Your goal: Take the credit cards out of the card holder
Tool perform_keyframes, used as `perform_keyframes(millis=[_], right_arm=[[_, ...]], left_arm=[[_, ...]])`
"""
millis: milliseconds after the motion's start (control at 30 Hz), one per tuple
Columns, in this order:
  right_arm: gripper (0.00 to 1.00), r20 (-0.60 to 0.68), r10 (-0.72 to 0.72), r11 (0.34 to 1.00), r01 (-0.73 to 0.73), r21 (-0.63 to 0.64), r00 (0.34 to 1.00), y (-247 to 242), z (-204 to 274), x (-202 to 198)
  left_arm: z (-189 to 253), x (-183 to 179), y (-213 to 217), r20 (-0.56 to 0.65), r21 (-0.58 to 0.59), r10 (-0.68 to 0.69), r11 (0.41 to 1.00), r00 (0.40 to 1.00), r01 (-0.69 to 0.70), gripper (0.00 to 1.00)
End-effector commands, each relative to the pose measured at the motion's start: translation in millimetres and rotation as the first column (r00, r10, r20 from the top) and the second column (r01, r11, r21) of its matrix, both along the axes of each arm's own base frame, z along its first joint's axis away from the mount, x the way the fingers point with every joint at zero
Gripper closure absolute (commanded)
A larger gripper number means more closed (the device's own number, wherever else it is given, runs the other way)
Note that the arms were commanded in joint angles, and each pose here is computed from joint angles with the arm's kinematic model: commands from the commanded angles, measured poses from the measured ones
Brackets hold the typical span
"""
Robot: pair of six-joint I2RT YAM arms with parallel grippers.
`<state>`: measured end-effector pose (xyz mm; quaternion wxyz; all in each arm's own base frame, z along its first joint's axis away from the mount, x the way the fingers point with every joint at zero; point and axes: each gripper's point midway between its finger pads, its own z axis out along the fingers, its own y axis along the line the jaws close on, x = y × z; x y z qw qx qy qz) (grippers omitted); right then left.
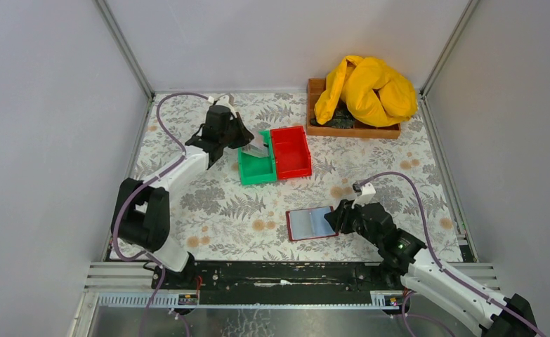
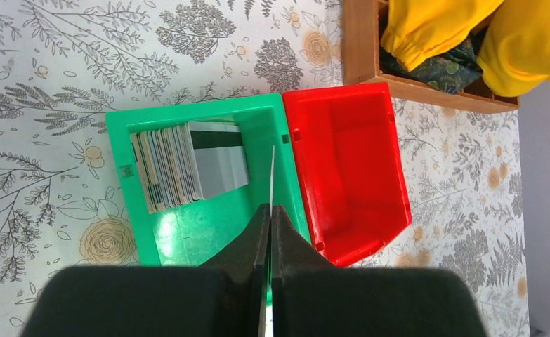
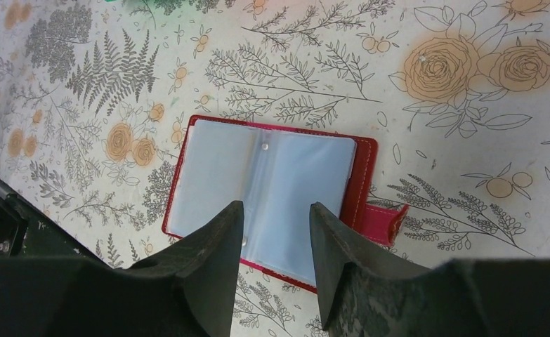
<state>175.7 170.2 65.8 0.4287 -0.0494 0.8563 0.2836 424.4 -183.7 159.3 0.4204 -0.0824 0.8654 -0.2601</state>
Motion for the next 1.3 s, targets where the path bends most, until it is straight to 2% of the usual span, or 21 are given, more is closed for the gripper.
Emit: perform_keyframes(millis=[0,233,767,933,1100,1267], right_arm=[[0.53,0.049,-0.007,0.999,0.005,0.046,0.999,5.9,14.8,8.4],[0.53,0.039,-0.004,0.999,0.003,0.039,0.999,6.1,10.7,7.6],[0.53,0.042,-0.001,0.999,-0.001,0.049,0.999,5.7,10.3,5.7],[0.53,0.041,-0.001,0.999,-0.002,0.05,0.999,6.2,9.7,5.9],[0.53,0.038,0.005,0.999,-0.007,0.049,0.999,7.0,8.4,5.3],[0.53,0.043,0.01,0.999,-0.012,0.052,0.999,7.6,9.9,5.1]], left_arm=[[-7.8,11.6,3.9,0.005,-0.015,0.078,0.997,0.997,-0.078,1.0],[-34.9,23.6,0.5,-0.057,0.006,0.122,0.993,0.991,-0.122,1.0],[-44.6,48.9,-18.3,-0.029,0.038,0.19,0.981,0.981,-0.189,1.0],[-55.2,54.8,-22.0,-0.052,0.053,0.188,0.981,0.981,-0.185,1.0],[-59.5,52.4,-23.5,-0.064,0.055,0.182,0.982,0.981,-0.179,0.91],[-44.2,48.8,-21.2,-0.03,0.061,0.179,0.982,0.983,-0.177,0.7]])
